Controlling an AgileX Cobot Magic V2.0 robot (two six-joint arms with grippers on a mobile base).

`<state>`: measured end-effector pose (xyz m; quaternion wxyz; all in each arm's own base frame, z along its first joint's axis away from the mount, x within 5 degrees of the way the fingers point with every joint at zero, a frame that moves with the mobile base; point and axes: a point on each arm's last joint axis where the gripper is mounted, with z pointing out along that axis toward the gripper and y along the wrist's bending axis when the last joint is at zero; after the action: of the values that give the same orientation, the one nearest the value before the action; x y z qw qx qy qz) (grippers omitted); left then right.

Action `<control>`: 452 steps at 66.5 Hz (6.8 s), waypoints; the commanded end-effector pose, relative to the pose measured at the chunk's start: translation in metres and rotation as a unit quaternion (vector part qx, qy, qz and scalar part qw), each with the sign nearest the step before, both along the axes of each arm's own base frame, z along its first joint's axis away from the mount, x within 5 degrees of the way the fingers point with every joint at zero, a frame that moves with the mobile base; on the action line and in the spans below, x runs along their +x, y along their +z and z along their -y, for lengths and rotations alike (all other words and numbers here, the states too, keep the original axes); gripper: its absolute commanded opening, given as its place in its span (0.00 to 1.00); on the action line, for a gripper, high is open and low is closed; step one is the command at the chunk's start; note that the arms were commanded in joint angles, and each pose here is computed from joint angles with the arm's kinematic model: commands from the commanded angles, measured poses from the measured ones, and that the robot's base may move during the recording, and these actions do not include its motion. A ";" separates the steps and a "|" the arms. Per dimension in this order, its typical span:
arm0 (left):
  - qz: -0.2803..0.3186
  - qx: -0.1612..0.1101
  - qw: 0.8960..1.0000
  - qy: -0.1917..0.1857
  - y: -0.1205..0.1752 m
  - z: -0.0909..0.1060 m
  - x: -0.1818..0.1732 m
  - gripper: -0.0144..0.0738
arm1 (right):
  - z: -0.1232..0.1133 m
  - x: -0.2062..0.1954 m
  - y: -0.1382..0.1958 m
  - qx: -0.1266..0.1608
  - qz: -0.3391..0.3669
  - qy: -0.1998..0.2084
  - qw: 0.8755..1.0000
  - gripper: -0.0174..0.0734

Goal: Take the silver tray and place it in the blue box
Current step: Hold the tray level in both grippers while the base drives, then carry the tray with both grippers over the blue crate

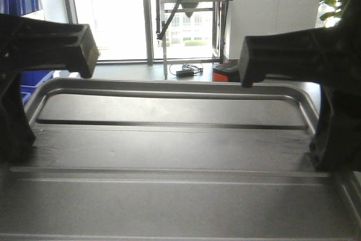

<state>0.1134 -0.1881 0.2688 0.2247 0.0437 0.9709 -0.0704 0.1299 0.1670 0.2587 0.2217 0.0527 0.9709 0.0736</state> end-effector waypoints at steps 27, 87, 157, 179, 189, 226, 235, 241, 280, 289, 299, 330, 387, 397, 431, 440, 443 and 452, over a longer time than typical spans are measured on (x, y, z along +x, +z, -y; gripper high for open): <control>0.023 -0.050 0.998 -0.015 0.016 0.005 0.001 0.15 | -0.005 0.005 0.015 0.040 0.037 0.015 0.998 0.25; 0.026 -0.049 0.998 -0.016 0.016 0.005 0.001 0.15 | -0.005 0.005 0.015 0.038 0.036 0.014 0.999 0.25; 0.026 -0.049 0.998 -0.016 0.016 0.005 0.001 0.15 | -0.004 0.004 0.015 0.037 0.036 0.013 0.999 0.25; 0.026 -0.049 0.998 -0.016 0.016 0.005 0.001 0.15 | -0.004 0.004 0.015 0.037 0.036 0.013 0.999 0.25; 0.026 -0.049 0.998 -0.016 0.016 0.005 0.001 0.15 | -0.004 0.004 0.015 0.037 0.036 0.013 0.999 0.25; 0.026 -0.048 0.998 -0.016 0.016 0.005 0.001 0.15 | -0.004 0.004 0.015 0.037 0.036 0.013 0.999 0.25; 0.026 -0.048 0.998 -0.016 0.016 0.005 0.001 0.15 | -0.004 0.004 0.015 0.037 0.036 0.013 0.999 0.25; 0.026 -0.048 0.998 -0.016 0.016 0.005 0.001 0.15 | -0.004 0.004 0.015 0.037 0.036 0.013 0.999 0.25; 0.026 -0.048 0.998 -0.016 0.016 0.005 0.001 0.15 | -0.004 0.004 0.015 0.037 0.036 0.013 0.999 0.25; 0.026 -0.048 0.998 -0.016 0.016 0.005 0.001 0.15 | -0.004 0.004 0.015 0.037 0.036 0.013 0.999 0.25; 0.026 -0.048 0.998 -0.016 0.016 0.005 0.001 0.15 | -0.004 0.004 0.015 0.037 0.036 0.013 0.999 0.25; 0.026 -0.048 0.998 -0.016 0.016 0.005 0.001 0.15 | -0.004 0.004 0.015 0.037 0.036 0.013 0.999 0.25; 0.026 -0.048 0.998 -0.016 0.016 0.005 0.001 0.15 | -0.004 0.004 0.015 0.037 0.036 0.013 0.999 0.25; 0.026 -0.048 0.998 -0.016 0.016 0.005 0.001 0.15 | -0.004 0.004 0.015 0.037 0.036 0.013 0.999 0.25; 0.026 -0.048 0.998 -0.016 0.016 0.005 0.001 0.15 | -0.004 0.004 0.015 0.037 0.036 0.013 0.999 0.25; 0.026 -0.048 0.998 -0.016 0.016 0.005 0.001 0.15 | -0.004 0.004 0.015 0.037 0.036 0.013 0.999 0.25; 0.026 -0.048 0.998 -0.016 0.016 0.005 0.001 0.15 | -0.004 0.004 0.015 0.037 0.036 0.013 0.999 0.25; 0.026 -0.048 0.998 -0.016 0.016 0.005 0.001 0.15 | -0.004 0.004 0.015 0.037 0.036 0.013 0.999 0.25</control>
<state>0.1139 -0.1887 0.2692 0.2280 0.0457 0.9698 -0.0732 0.1299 0.1664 0.2586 0.2215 0.0549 0.9710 0.0709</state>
